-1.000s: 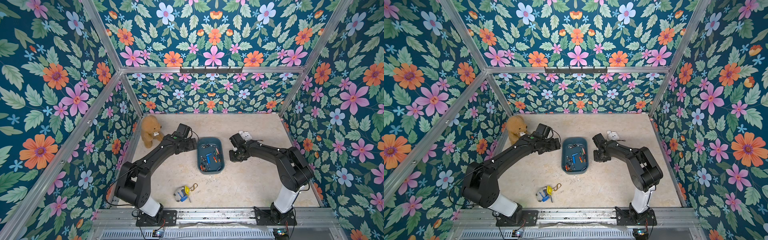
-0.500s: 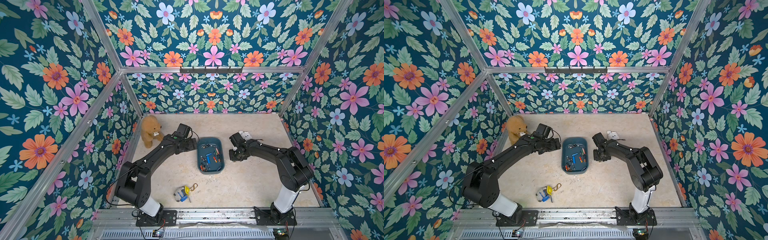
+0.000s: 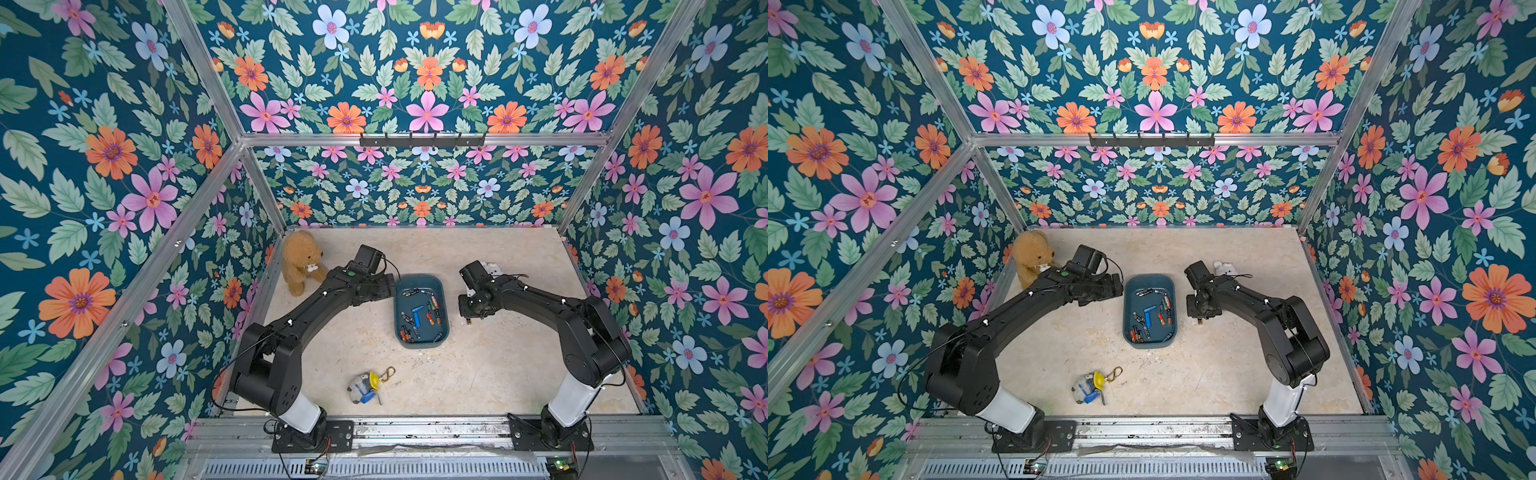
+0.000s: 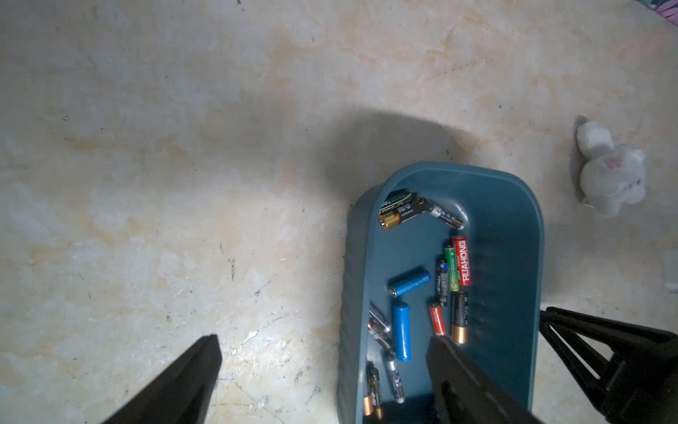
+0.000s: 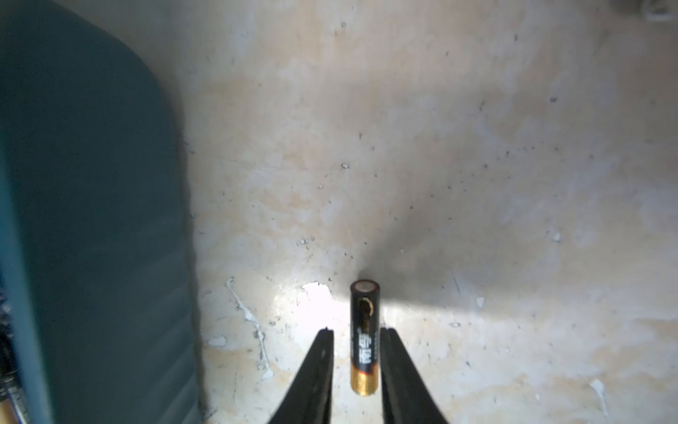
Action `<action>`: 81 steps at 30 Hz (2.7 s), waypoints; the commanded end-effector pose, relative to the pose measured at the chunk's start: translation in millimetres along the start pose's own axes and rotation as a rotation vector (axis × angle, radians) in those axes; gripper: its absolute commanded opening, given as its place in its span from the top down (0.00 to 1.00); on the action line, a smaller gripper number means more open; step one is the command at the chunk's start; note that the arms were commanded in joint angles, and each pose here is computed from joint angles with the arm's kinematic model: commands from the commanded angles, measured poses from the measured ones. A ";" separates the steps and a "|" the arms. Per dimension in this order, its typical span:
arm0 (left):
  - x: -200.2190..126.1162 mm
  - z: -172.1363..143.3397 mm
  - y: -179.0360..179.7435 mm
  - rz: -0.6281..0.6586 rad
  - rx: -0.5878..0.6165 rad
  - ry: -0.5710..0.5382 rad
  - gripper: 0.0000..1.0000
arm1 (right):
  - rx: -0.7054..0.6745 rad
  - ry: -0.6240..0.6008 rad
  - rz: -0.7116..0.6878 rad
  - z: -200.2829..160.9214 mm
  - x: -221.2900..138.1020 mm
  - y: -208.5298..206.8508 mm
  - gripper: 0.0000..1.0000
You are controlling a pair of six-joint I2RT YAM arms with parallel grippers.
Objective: Take the batteries out of the storage box
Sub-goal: Place the battery at the center of the board, then pick up the battery from the storage box.
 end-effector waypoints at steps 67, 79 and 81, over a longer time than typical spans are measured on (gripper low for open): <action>97.9 -57.8 -98.3 0.049 0.236 0.317 0.64 | 0.017 -0.021 0.001 6.1 -22.0 -13.6 0.70; 104.3 -62.6 -97.5 0.053 0.241 0.340 0.71 | 0.016 -0.022 0.001 6.3 -22.3 -14.0 0.70; 104.7 -63.0 -98.1 0.053 0.242 0.340 0.72 | 0.016 -0.020 0.000 6.0 -21.9 -14.2 0.70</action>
Point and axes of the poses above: each gripper's point midway between its finger pads, its own x axis out along the fingers, its own y axis along the line the jaws close on, z = x × y, the point moved 9 cm from there along -x, back along the fingers, and after that the axes turned 9 degrees about x, right-handed, at the moved point
